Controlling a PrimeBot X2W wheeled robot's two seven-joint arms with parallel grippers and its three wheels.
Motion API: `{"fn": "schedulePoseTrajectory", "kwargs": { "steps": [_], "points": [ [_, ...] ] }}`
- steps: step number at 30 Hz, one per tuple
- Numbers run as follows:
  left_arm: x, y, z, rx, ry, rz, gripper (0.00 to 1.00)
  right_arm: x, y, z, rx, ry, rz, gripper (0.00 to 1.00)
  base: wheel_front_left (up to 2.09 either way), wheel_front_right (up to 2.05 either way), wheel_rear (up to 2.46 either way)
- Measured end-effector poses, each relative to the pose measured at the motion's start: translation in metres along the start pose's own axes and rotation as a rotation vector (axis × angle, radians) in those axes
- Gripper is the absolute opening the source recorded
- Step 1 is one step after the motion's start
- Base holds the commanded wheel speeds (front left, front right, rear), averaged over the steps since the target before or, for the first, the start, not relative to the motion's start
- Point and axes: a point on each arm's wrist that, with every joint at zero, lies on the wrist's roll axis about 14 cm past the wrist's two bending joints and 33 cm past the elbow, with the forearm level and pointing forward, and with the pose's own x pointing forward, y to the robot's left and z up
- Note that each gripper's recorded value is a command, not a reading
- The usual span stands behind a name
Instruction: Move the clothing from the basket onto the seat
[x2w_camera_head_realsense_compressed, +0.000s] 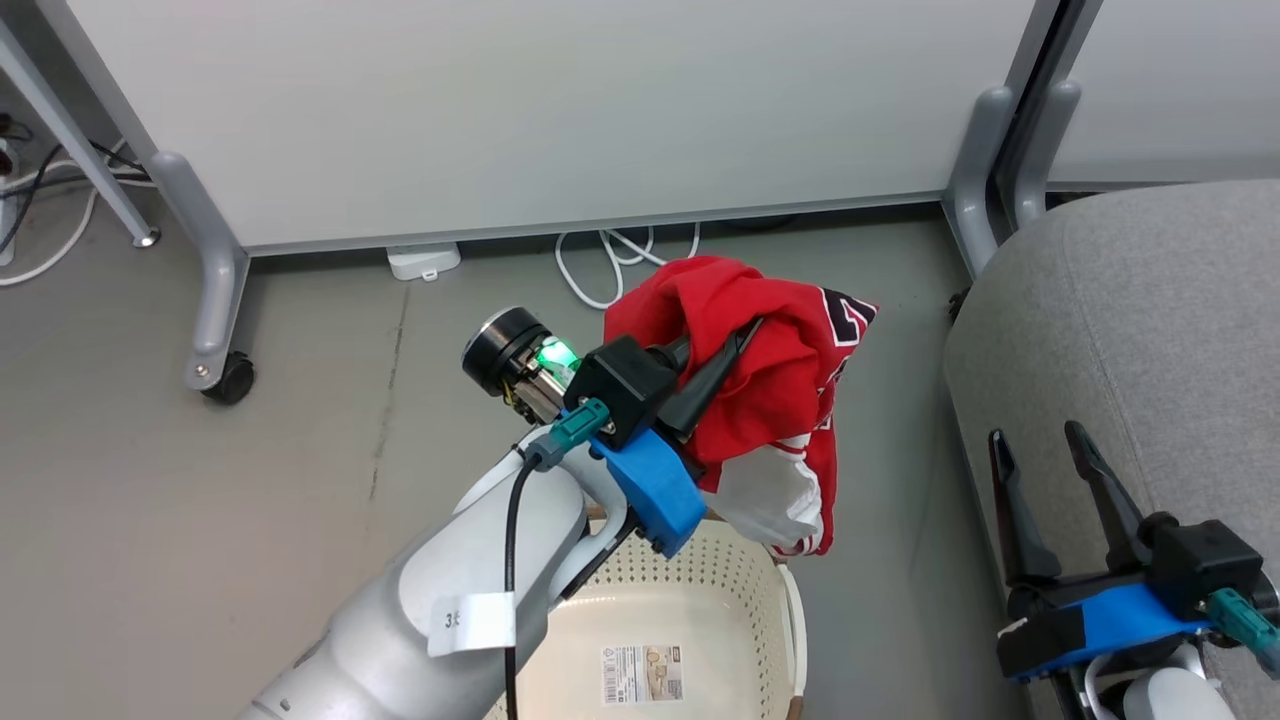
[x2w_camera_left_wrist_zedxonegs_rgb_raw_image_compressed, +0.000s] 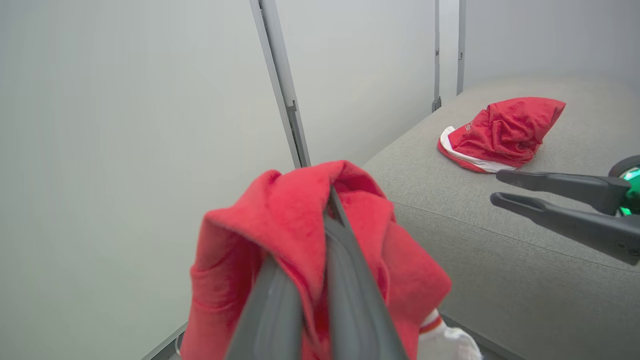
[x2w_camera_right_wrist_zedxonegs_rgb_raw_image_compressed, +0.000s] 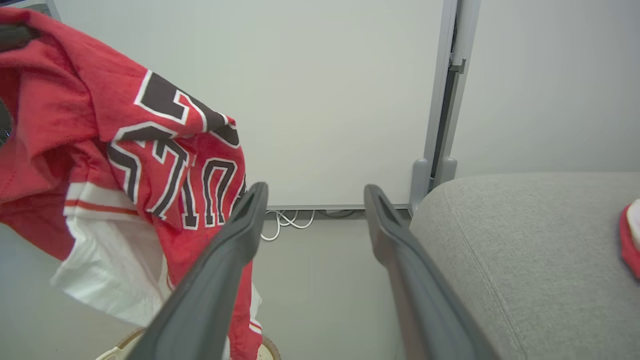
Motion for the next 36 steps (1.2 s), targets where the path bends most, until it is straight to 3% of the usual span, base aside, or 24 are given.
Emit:
{"fn": "schedulePoseTrajectory", "kwargs": {
  "steps": [10,23,36],
  "points": [
    [-0.009,-0.007,0.037,0.042,-0.081,0.007,0.00,-0.019,0.005,0.006,0.005,-0.007,0.002,1.00,0.00,0.00,0.00],
    [-0.016,-0.011,0.046,0.063,-0.100,0.008,0.00,-0.026,0.015,0.012,0.010,-0.024,0.021,1.00,0.00,0.00,0.00],
    [-0.017,-0.009,0.042,0.065,-0.091,0.011,0.00,-0.021,0.057,0.020,0.020,-0.051,0.149,1.00,0.00,0.00,0.00]
  ]
}}
